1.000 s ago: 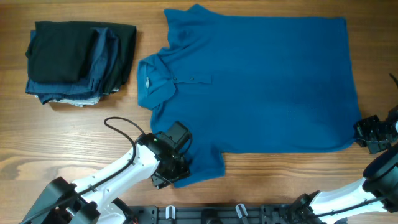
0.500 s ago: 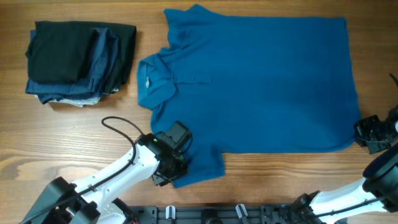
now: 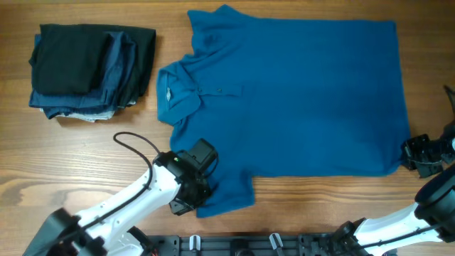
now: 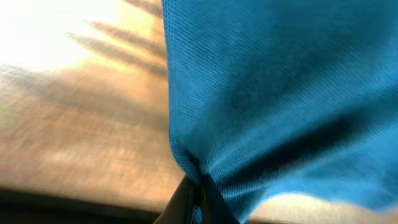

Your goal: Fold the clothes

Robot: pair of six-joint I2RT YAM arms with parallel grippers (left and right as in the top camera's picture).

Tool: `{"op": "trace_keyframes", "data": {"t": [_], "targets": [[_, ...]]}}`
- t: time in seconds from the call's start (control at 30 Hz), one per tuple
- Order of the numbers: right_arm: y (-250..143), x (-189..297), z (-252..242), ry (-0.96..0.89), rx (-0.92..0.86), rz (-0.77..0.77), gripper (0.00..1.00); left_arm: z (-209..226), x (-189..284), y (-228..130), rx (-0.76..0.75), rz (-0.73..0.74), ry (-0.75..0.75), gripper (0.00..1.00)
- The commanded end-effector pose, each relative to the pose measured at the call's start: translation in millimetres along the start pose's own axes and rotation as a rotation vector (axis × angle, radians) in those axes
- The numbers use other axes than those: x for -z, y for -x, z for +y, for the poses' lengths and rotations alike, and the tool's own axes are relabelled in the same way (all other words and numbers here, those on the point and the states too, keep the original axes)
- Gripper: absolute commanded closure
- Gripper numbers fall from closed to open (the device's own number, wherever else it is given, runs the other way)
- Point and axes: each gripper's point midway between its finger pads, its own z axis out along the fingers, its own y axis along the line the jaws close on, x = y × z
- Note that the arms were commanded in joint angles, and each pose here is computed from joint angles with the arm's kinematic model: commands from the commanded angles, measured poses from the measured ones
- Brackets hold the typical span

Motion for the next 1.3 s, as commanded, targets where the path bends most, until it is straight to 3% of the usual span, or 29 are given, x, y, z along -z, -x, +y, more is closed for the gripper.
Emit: {"op": "trace_keyframes", "data": {"t": [0.0,0.13,0.33,0.6,0.77,0.97,1.27], "targets": [[7.3,23.5,11.2,0.038,-0.005,-0.042,0.96,-20.0,41.5,3.7,-0.074,-0.077,-0.098,0.96],[10.1,47.2,14.4,0.052,-0.001,-0.077,0.96,-19.8,60.5,-1.0,-0.089,-0.098,-0.138,0.96],[9.8,81.5,-4.3,-0.07,-0.003,-0.098,0.96,-4.0,68.3,-11.5,-0.081,-0.087,-0.122,0.96],[-1.1,88.3,-11.0,-0.104,0.02,-0.052,0.96,11.8,72.5,-33.8,-0.072,-0.001,-0.106,0.96],[-2.3,98.7,-7.7,-0.079,0.022,-0.071,0.96,2.8,91.5,-34.1,-0.089,-0.035,-0.175,0.96],[4.6,131.3,7.8,-0.092,0.072,-0.141,0.96,-12.3,123.0,5.3,-0.08,-0.246,-0.151,0.96],[11.5,153.8,37.6,-0.105,0.16,-0.245,0.96,-37.5,132.7,79.5,-0.064,-0.284,-0.118,0.96]]}}
